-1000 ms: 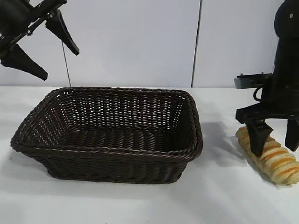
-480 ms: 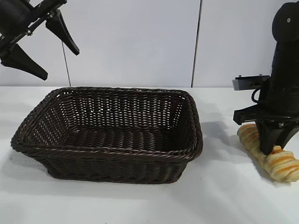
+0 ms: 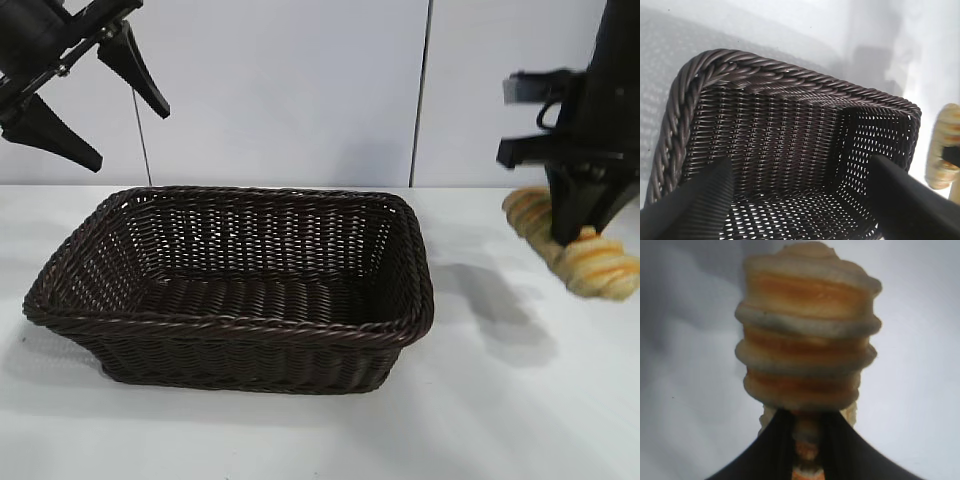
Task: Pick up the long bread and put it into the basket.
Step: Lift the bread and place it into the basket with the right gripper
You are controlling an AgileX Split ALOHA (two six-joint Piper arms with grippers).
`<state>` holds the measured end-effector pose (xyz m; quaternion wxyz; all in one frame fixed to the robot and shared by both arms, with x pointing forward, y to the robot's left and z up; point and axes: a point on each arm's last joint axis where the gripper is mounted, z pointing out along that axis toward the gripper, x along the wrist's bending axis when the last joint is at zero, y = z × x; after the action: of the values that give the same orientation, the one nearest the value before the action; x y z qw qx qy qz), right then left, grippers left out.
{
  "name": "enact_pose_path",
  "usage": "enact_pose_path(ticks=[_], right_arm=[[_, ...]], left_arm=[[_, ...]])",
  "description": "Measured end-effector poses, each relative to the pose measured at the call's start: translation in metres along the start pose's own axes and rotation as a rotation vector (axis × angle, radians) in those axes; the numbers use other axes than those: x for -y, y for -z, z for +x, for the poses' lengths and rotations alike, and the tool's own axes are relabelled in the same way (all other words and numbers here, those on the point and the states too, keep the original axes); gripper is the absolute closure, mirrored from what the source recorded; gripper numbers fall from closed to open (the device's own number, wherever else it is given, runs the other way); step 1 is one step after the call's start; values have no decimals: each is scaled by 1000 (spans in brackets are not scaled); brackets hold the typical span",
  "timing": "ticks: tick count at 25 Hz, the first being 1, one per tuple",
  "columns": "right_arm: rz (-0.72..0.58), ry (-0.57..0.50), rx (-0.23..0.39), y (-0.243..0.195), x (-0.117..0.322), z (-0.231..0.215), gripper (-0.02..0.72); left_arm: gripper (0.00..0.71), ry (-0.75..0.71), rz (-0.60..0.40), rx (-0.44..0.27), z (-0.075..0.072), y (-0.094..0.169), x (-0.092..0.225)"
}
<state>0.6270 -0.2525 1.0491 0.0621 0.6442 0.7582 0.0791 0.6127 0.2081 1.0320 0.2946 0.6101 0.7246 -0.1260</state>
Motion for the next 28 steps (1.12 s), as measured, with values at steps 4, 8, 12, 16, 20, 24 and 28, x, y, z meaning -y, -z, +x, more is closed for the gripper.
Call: enact_pose_path(ticks=[4,8,12,16,20,24,28], right_arm=[[-3,14,-15,2,-1,8,585],[2,77,-36,1,0,35,585],[4,162,-60,2,3,72,586],[7,246,-82,3,11,112,586],[-6,330,-104,5,20,147,587],[-55,401,-130,7,26,176,587],[-91,453,-152,1,29,198,587]], left_arm=[[170,-1,3,0,0,0,0],[170,-1,3,0,0,0,0],[170,-1,3,0,0,0,0],[170,-1,3,0,0,0,0],[170,-1,3,0,0,0,0],[170,-1,4,0,0,0,0],[170,-1,4,0,0,0,0]])
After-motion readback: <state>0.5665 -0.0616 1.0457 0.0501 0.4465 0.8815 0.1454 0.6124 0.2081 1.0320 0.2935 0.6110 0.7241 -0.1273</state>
